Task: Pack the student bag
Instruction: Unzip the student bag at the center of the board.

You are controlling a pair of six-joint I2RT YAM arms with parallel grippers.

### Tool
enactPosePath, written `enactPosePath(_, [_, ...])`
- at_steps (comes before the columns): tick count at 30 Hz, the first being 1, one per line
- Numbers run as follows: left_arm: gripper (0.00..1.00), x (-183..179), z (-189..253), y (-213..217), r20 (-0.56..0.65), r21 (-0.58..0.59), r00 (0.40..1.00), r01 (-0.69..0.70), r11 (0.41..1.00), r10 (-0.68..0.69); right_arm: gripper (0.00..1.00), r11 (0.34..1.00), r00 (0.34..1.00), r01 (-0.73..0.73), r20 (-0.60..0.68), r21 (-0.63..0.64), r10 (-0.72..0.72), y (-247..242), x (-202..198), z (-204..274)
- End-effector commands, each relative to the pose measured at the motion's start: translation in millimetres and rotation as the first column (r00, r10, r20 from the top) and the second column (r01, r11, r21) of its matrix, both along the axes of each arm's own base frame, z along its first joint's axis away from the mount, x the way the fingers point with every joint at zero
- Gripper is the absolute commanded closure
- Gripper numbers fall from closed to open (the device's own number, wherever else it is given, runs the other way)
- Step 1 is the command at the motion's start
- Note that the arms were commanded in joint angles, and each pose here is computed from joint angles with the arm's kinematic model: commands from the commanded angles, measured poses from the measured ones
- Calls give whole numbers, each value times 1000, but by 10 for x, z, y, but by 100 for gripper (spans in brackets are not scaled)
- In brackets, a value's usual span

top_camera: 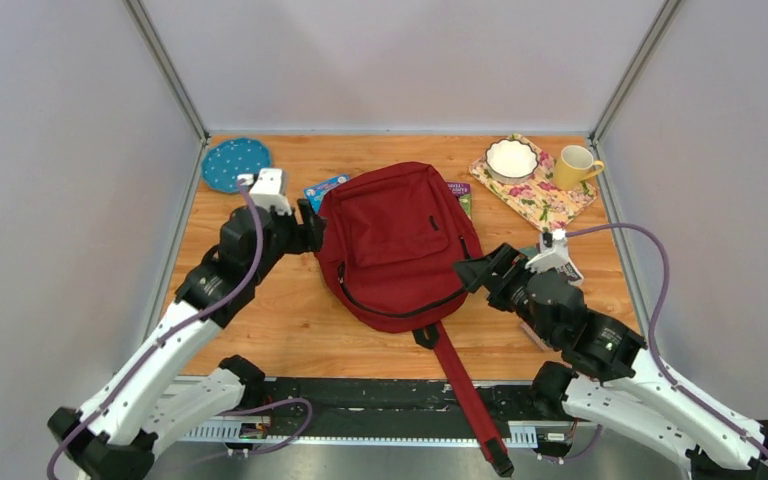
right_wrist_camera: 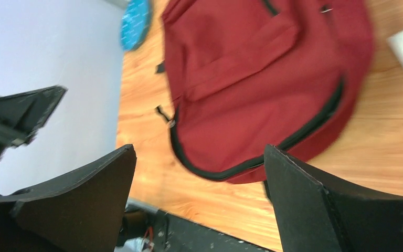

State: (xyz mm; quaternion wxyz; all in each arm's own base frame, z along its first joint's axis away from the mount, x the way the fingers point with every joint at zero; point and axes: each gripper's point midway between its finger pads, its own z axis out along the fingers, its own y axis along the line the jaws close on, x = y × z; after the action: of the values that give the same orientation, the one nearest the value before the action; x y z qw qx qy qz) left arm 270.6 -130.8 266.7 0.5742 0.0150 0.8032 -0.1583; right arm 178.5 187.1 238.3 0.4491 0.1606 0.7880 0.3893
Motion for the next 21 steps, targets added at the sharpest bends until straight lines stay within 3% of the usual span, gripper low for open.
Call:
enactPosePath(1, [25, 30, 139, -498, -103, -80, 974, 195, 978, -202, 5, 962, 982, 134, -95, -236, -160, -473, 116, -136])
enactPosePath(5, [24, 100, -49, -840, -219, -79, 914, 332, 940, -342, 3, 961, 951, 62, -276, -269, -139, -476, 56, -321])
enactPosePath(8, [24, 50, -98, -1065, -218, -53, 847, 487, 872, -485, 3, 965, 931, 75, -329, -250, -158, -508, 116, -491])
enactPosePath(12, [23, -152, -391, -1342, -218, 78, 765, 633, 770, -606, 4, 961, 930, 154, -296, -229, -220, -653, 319, -666])
enactPosePath(14, [23, -152, -528, -1443, -189, 185, 764, 644, 742, -616, 4, 968, 930, 133, -310, -212, -196, -645, 333, -862])
enactPosePath(17, [23, -291, -680, -1680, -243, 171, 710, 702, 691, -661, 4, 983, 920, 133, -352, -124, -170, -635, 428, -907])
enactPosePath(21, [22, -401, -749, -1886, -268, 162, 643, 764, 624, -718, 4, 979, 912, 138, -366, -150, -184, -721, 503, -1002])
